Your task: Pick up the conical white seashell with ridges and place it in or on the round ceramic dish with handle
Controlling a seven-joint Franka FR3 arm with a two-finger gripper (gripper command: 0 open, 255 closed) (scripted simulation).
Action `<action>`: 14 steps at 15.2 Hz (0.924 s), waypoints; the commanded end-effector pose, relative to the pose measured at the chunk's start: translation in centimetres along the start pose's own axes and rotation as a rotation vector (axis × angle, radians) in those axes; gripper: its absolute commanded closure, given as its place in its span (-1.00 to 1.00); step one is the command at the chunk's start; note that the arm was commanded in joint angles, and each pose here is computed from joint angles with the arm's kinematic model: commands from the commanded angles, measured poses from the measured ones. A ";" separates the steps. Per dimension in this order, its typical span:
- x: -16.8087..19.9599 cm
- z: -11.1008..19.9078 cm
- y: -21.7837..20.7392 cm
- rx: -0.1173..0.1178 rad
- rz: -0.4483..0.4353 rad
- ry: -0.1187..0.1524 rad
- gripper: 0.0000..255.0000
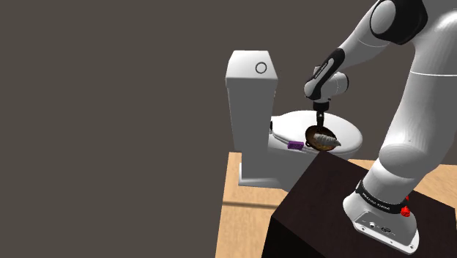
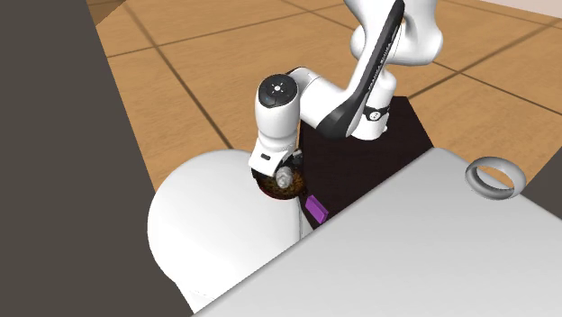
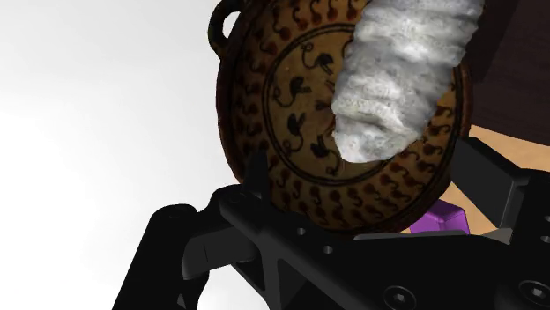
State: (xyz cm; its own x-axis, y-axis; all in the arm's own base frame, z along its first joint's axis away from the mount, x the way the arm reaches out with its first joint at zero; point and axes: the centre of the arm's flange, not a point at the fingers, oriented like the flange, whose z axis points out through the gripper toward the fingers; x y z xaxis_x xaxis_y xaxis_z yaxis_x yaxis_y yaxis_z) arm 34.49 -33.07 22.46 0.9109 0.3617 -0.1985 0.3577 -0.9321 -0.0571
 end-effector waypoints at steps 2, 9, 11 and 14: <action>0.0 0.0 0.0 0.000 0.000 0.000 -1.00; 0.0 -5.0 0.0 0.000 0.000 0.000 -1.00; 0.0 -5.0 0.0 0.000 0.000 0.000 -1.00; 0.0 -5.0 0.0 0.000 0.000 0.000 -1.00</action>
State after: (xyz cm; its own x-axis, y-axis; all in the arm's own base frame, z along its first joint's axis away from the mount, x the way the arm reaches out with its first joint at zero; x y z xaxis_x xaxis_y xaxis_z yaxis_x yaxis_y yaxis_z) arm 35.55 -32.95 27.33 0.9108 0.3619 -0.1985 0.3579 -0.9320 -0.0572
